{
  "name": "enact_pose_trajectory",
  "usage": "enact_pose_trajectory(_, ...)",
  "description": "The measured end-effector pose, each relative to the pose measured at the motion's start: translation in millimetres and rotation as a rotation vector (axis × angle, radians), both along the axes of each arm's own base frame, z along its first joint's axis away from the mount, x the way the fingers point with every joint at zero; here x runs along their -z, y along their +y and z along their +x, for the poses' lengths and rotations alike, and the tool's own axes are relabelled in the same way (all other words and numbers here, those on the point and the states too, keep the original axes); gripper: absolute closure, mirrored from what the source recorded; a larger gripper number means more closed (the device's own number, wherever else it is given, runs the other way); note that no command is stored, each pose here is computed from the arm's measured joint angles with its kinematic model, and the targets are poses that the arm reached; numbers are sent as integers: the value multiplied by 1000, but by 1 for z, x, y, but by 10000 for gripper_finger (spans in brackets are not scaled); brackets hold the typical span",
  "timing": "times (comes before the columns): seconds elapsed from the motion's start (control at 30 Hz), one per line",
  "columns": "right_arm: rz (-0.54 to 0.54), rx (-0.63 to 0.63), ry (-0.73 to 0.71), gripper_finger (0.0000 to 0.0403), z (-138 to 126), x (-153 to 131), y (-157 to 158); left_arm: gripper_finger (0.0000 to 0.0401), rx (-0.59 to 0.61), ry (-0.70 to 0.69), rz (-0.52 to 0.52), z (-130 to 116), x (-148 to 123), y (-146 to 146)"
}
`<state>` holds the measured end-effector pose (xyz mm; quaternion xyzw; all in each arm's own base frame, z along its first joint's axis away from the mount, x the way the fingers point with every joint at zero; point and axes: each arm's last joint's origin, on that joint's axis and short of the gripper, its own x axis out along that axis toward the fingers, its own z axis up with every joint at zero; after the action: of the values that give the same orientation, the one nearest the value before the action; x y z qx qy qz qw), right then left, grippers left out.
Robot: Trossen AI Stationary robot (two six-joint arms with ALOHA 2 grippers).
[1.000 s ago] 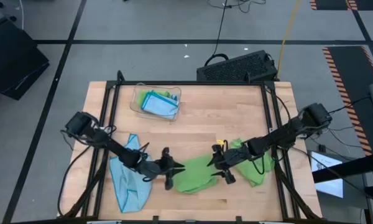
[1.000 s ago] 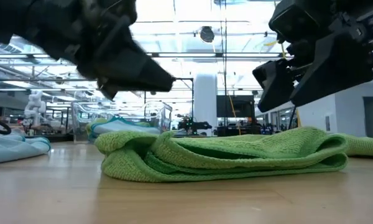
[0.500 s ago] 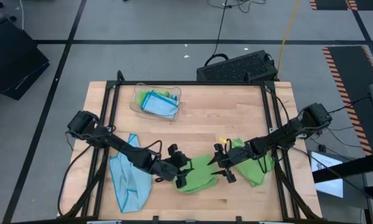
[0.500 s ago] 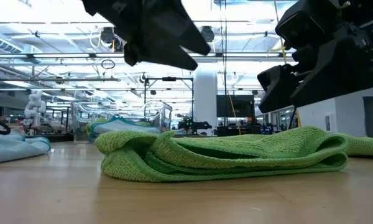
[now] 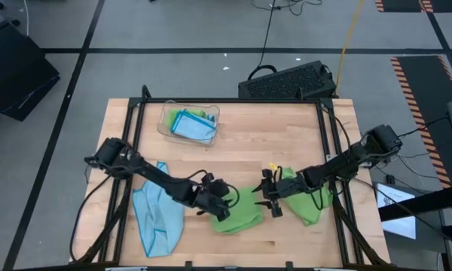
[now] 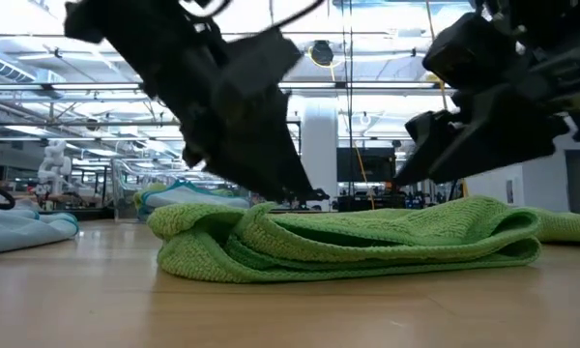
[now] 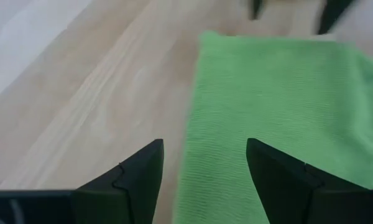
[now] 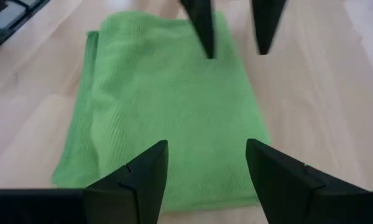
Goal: Fold microfiber towels
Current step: Put the top green microfiber cloth into the bin
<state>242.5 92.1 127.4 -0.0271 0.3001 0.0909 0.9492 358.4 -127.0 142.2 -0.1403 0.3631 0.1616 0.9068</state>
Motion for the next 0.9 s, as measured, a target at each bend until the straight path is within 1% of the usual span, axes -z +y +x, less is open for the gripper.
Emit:
enact_pose_trajectory(0.13,26,4,0,195,-9,7,0,169,-46,11,-33,3,6,8)
enact_pose_trajectory(0.33,73,-2,-55,195,-20,13,1,169,-45,10,-41,5,6,11)
enact_pose_trajectory(0.43,52,-27,-53,195,-27,18,1,169,-27,-37,-48,8,2,8)
enact_pose_trajectory(0.5,11,-59,-42,195,-33,22,2,169,3,-97,-57,11,-2,3)
enact_pose_trajectory(0.57,-32,-92,-34,195,-37,26,1,173,39,-191,-72,16,-10,-4)
enact_pose_trajectory(0.63,-73,-122,-31,195,-41,28,1,184,77,-269,-71,22,-21,-10)
enact_pose_trajectory(0.67,-95,-136,-34,195,-41,29,1,192,96,-285,-56,26,-24,-13)
enact_pose_trajectory(0.73,-161,-169,-61,195,-41,27,4,211,135,-271,-13,34,-28,-19)
enact_pose_trajectory(0.8,-246,-228,-103,195,-39,23,12,233,161,-222,21,42,-22,-24)
enact_pose_trajectory(0.9,-394,-325,-125,195,-35,16,25,266,228,-117,4,51,-7,-30)
